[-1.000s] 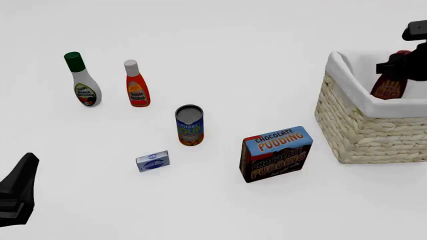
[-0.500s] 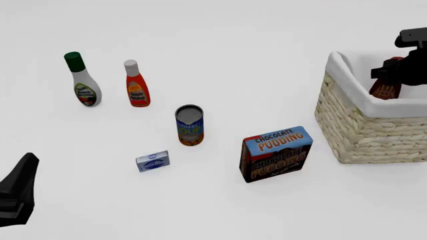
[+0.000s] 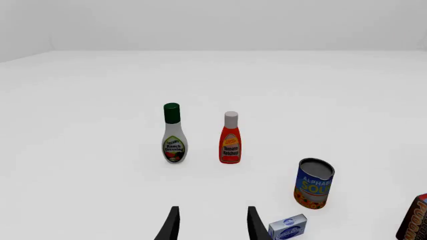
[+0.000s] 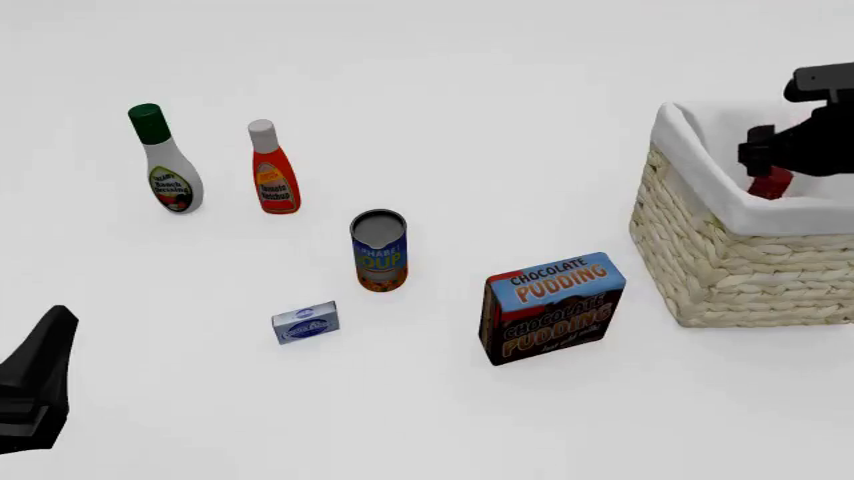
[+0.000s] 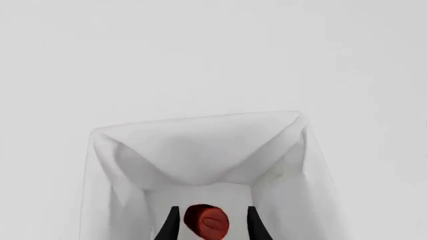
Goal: Pick the bbq sauce and place it in the basket.
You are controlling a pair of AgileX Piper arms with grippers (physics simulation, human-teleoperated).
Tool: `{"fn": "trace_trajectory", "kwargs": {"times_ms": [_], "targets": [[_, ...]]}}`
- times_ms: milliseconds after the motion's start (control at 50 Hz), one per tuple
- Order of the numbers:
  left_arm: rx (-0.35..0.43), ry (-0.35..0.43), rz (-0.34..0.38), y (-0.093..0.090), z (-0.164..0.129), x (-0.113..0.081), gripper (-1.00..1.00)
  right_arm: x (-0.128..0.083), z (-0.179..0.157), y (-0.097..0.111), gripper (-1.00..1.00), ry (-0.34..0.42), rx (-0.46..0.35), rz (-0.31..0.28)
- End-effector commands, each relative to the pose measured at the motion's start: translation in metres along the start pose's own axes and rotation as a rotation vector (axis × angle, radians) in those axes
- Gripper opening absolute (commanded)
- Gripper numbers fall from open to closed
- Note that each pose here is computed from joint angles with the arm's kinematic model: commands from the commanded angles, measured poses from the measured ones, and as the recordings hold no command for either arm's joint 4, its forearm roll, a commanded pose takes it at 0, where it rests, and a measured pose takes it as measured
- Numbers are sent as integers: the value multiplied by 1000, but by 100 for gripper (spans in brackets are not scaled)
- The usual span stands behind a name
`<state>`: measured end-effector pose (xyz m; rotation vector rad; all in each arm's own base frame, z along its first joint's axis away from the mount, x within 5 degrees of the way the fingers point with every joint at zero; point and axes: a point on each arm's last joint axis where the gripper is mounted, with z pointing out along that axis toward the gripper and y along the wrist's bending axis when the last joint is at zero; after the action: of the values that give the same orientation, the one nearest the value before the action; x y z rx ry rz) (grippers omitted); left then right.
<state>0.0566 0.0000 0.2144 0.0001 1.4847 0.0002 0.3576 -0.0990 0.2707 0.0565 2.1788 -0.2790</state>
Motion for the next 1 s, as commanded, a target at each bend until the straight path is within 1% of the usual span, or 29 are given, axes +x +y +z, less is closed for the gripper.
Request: {"fn": "trace_trajectory", "kwargs": {"times_ms": [20, 340, 540, 580, 680, 1000], "targets": [[0, 0, 0, 0, 0, 0, 100, -3, 1, 1, 100, -4, -2, -2], [0, 0, 0, 0, 0, 0, 100, -12, -4, 3, 100, -19, -8, -9], [0, 0, 0, 0, 0, 0, 100, -26, -25, -1, 100, -47, 1, -14], [0, 0, 0, 0, 0, 0, 100, -33, -33, -3, 100, -61, 4, -17], [0, 0, 0, 0, 0, 0, 100, -40, -43, -4, 100, -77, 6, -26], [0, 0, 0, 0, 0, 0, 100, -63, -77, 0, 100, -130, -3, -53]]}}
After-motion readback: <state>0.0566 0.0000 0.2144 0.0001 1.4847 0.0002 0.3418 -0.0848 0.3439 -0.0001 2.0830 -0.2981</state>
